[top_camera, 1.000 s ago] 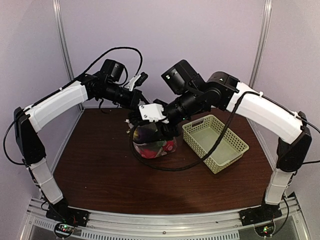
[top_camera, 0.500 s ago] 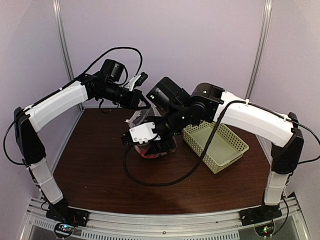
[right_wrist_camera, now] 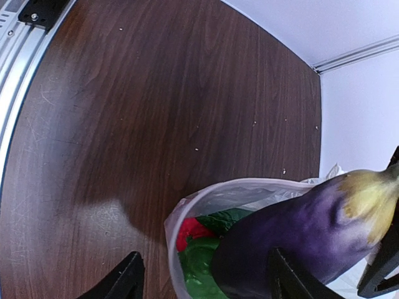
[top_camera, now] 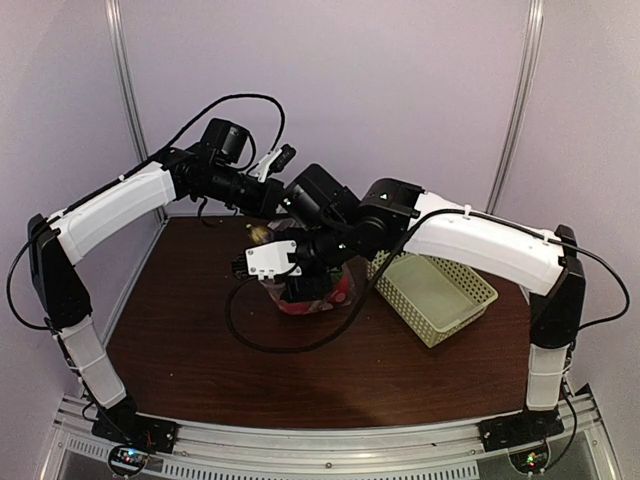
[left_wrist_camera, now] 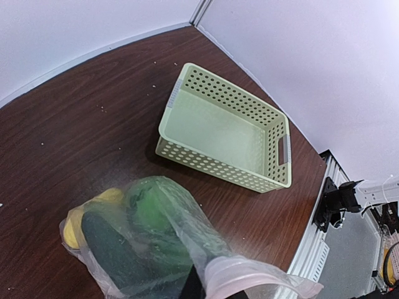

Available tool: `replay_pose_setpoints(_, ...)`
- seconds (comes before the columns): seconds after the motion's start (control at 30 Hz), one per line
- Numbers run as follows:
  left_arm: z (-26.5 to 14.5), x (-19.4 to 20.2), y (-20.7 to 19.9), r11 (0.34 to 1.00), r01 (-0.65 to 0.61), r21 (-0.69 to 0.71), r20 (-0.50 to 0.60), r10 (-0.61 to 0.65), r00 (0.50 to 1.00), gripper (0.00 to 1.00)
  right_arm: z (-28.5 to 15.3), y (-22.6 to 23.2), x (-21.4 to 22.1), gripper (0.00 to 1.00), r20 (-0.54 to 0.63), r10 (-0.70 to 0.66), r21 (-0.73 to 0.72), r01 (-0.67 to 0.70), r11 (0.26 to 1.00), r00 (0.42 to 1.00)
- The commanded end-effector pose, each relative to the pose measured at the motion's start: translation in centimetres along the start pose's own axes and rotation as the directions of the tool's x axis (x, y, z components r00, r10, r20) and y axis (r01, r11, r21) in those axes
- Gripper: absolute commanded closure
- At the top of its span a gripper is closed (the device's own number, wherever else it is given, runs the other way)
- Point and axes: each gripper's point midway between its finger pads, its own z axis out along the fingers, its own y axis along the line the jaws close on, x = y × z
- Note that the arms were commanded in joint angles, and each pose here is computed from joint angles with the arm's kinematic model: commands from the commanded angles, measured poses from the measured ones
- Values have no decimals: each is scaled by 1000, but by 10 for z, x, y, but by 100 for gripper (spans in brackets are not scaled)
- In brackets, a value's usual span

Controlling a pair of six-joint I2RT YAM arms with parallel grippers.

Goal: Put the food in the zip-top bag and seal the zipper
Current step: Adjust the zipper food storage bag at the center of the board.

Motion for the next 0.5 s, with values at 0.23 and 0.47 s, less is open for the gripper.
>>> replay_pose_setpoints(0.23,-21,-21,-7,999,-34,-1,84,34,996,100,-1,4,3,72,-46,-21,-38,19,999,999)
replay_pose_setpoints(0.47,-22,-22,-2,1000,-22,-12,87,23,996,100,8,13,17,100,-111,-51,-80,43,996,993)
